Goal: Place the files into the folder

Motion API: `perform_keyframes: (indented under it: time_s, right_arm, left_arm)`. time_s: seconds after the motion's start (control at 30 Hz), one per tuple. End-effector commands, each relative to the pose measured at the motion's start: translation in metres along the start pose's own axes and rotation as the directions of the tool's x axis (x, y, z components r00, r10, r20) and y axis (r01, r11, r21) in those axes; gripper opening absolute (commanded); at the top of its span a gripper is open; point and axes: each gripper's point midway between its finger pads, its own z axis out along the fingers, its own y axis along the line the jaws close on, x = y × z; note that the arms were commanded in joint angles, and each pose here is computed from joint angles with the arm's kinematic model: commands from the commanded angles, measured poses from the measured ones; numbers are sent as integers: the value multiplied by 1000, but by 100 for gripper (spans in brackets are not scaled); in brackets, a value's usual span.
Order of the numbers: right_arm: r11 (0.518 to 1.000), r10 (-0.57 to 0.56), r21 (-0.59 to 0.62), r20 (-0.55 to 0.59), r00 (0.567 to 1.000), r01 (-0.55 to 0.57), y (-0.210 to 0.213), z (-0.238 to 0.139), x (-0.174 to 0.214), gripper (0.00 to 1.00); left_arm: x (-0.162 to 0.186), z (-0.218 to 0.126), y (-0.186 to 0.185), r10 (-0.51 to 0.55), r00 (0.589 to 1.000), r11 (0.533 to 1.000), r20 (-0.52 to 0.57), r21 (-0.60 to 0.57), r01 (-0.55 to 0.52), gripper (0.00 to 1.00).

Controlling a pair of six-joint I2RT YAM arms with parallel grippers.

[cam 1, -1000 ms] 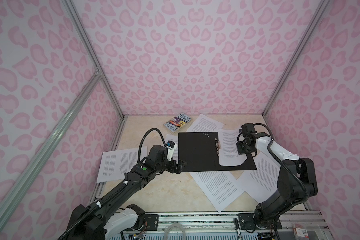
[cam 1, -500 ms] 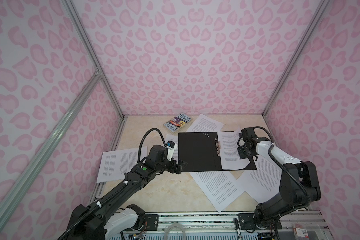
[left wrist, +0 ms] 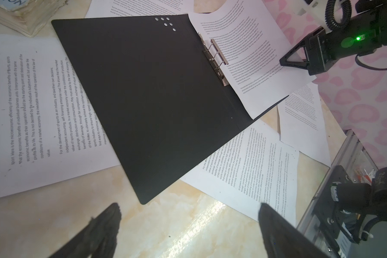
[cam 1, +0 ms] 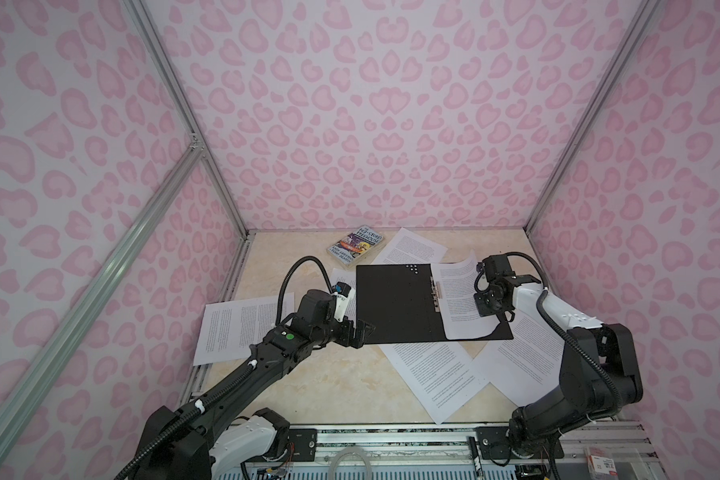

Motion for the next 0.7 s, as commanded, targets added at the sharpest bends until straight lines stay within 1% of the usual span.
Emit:
perform_keyframes:
  time_s: [0.0,0.37,0.67]
  right_arm:
    - [1000,9,-7,-3,1000,-9,2,2,1,0]
    - [999,16,-44,-27,1000,-17,9,4,9,0]
    - [999,13,-48,-32,999,-15,10,5,9,0]
  left_arm:
    - [-10,0,-5,13,999,1000,33,21,-13,97]
    - [-9,2,-6,7,1000,1000,25,29,-7,97]
    - [-8,3,-6,2,1000,999,19,32,-3,97]
